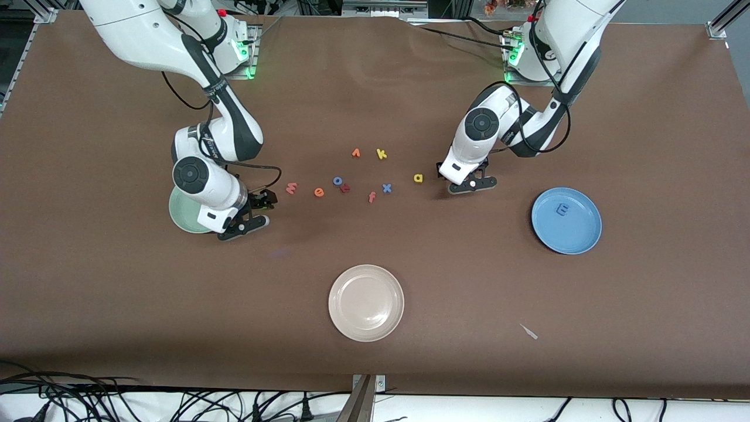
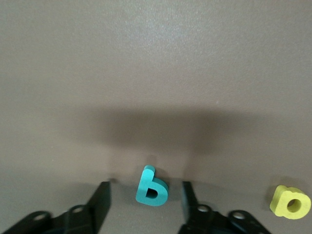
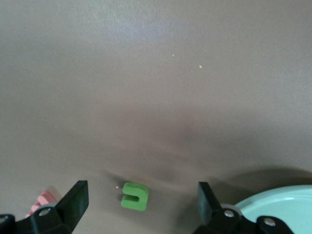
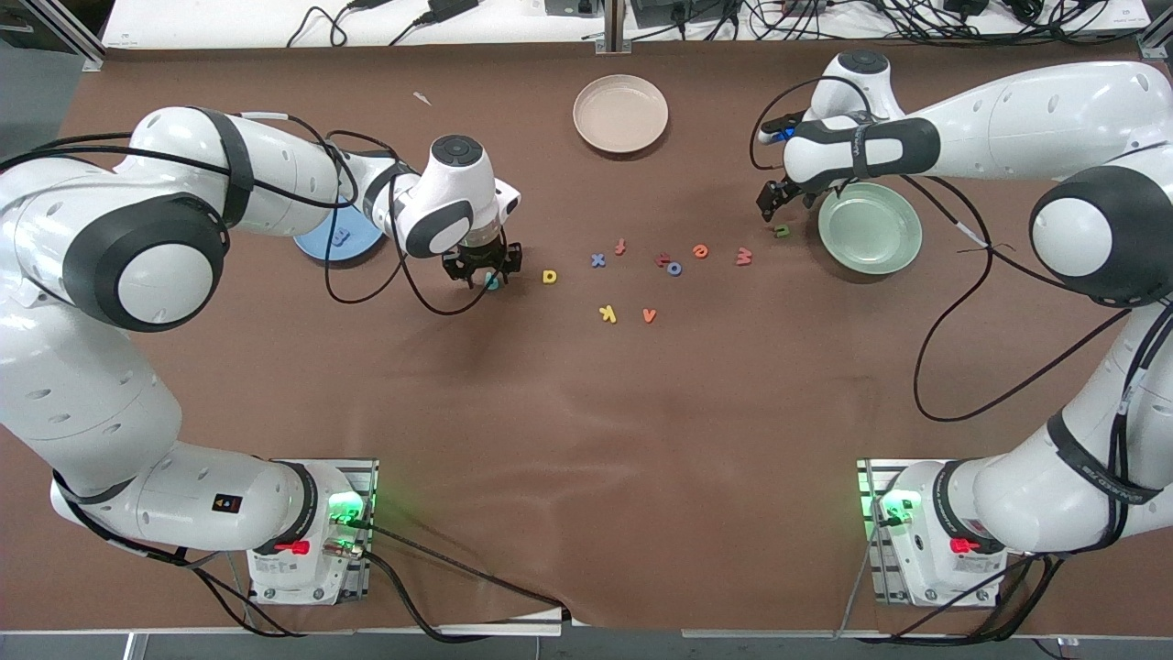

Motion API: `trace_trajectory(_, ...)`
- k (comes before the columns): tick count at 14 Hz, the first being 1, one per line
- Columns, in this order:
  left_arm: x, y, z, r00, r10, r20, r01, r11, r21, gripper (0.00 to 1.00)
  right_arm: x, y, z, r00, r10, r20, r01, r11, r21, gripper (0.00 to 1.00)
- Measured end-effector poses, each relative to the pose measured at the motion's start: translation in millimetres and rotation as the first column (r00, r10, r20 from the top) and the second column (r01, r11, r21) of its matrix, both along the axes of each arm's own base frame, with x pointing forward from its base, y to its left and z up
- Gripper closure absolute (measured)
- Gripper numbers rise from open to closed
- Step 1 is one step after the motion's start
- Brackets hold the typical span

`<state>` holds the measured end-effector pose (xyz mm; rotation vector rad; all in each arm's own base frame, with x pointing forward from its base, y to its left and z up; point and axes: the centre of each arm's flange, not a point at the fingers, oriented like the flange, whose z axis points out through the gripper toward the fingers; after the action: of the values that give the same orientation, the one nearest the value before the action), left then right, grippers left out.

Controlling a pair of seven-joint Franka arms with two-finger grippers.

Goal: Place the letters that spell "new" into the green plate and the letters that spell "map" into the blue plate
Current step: 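Move the b to the blue plate while the right gripper grasps the u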

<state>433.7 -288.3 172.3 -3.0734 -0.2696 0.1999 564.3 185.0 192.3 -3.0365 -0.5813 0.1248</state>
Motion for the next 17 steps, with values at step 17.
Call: trace_trajectory(17, 98, 104, 55, 0.945, -0.245, -0.219, 0.256, 0.966, 0.023, 0.70, -23, -3, -24, 1.000, -0.019, 0.013, 0.019, 1.000, 0.002, 0.12)
